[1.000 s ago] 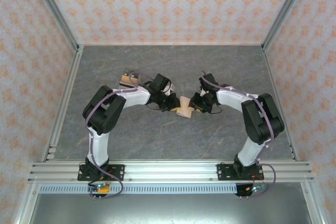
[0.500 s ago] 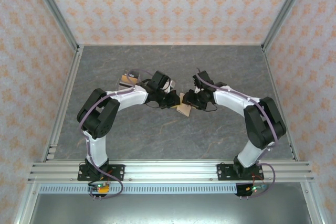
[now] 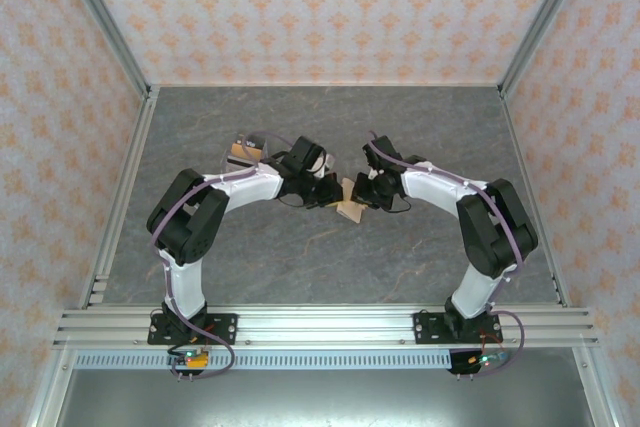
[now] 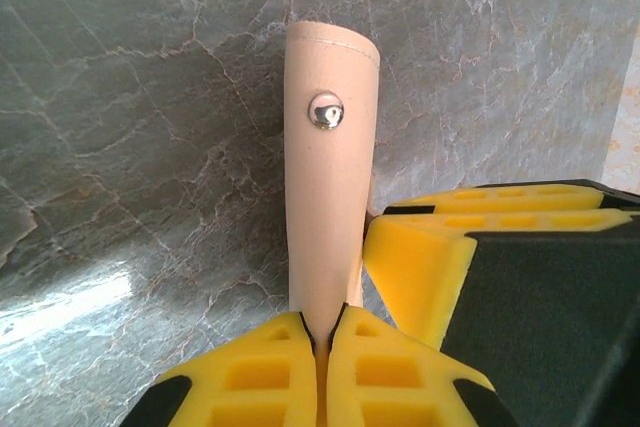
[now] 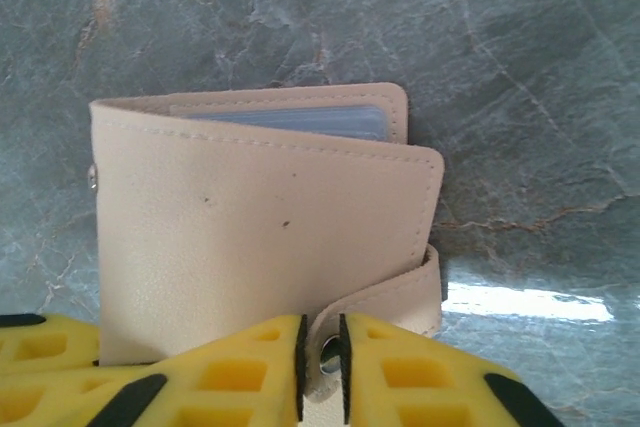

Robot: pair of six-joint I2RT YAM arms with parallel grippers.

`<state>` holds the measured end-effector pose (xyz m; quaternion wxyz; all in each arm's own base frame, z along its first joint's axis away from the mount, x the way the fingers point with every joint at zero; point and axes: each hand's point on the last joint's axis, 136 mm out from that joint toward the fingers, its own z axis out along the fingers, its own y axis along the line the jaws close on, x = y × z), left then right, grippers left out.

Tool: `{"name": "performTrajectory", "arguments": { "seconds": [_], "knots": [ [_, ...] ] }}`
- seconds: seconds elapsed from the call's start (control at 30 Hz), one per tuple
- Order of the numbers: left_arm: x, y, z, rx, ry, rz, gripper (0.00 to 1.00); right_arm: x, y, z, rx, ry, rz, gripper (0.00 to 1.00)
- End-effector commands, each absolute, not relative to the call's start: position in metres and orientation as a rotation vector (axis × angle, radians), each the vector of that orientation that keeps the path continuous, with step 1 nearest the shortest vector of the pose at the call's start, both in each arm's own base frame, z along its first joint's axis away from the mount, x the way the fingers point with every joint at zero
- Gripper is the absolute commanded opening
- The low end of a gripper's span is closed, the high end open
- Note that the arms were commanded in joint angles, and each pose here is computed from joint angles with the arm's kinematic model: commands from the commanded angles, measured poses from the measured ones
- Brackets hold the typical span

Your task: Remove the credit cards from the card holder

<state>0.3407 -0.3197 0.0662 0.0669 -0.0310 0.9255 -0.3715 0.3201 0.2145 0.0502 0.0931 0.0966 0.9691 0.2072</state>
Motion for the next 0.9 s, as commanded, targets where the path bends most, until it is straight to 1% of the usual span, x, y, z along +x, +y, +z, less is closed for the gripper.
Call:
{"name": "performTrajectory", "arguments": {
  "seconds": [0.0,0.07,0.2,0.3,0.4,0.43,0.47,0.5,0.53,0.57,0.6,0.67,0.77,0.87],
  "knots": [
    [0.343,-0.314,0.080,-0.087,2.760,-1.068,0.00,0.308,0.188,0.034,0.315,2.943,0.393,0.15],
    [0.344,-0.312,0.080,-0.096,2.758,-1.047,0.00,0.306,0.182,0.034,0.326,2.939,0.357,0.13],
    [0.345,-0.305,0.077,-0.114,2.769,-0.992,0.00,0.304,0.168,0.033,0.359,2.925,0.270,0.04],
    [0.346,-0.301,0.075,-0.127,2.772,-0.968,0.00,0.303,0.159,0.032,0.385,2.910,0.205,0.01],
    [0.344,-0.301,0.072,-0.139,2.783,-0.968,0.00,0.304,0.160,0.035,0.387,2.896,0.221,0.02],
    [0.344,-0.302,0.072,-0.144,2.783,-0.971,0.00,0.305,0.162,0.037,0.383,2.890,0.244,0.05],
    [0.344,-0.300,0.071,-0.152,2.787,-0.960,0.00,0.307,0.165,0.040,0.379,2.881,0.272,0.11],
    [0.344,-0.299,0.071,-0.156,2.790,-0.944,0.04,0.309,0.169,0.043,0.374,2.872,0.302,0.19],
    [0.345,-0.296,0.072,-0.166,2.789,-0.929,0.15,0.311,0.171,0.045,0.369,2.865,0.320,0.24],
    [0.346,-0.294,0.073,-0.171,2.788,-0.906,0.29,0.312,0.175,0.046,0.365,2.864,0.339,0.29],
    [0.346,-0.291,0.074,-0.174,2.786,-0.887,0.42,0.314,0.178,0.047,0.355,2.865,0.360,0.34],
    [0.348,-0.286,0.077,-0.184,2.782,-0.846,0.59,0.316,0.182,0.046,0.350,2.872,0.372,0.37],
    [0.350,-0.275,0.080,-0.196,2.774,-0.770,0.71,0.318,0.186,0.042,0.340,2.887,0.381,0.37],
    [0.350,-0.263,0.082,-0.214,2.764,-0.689,0.78,0.318,0.189,0.039,0.332,2.894,0.406,0.37]
  ]
}}
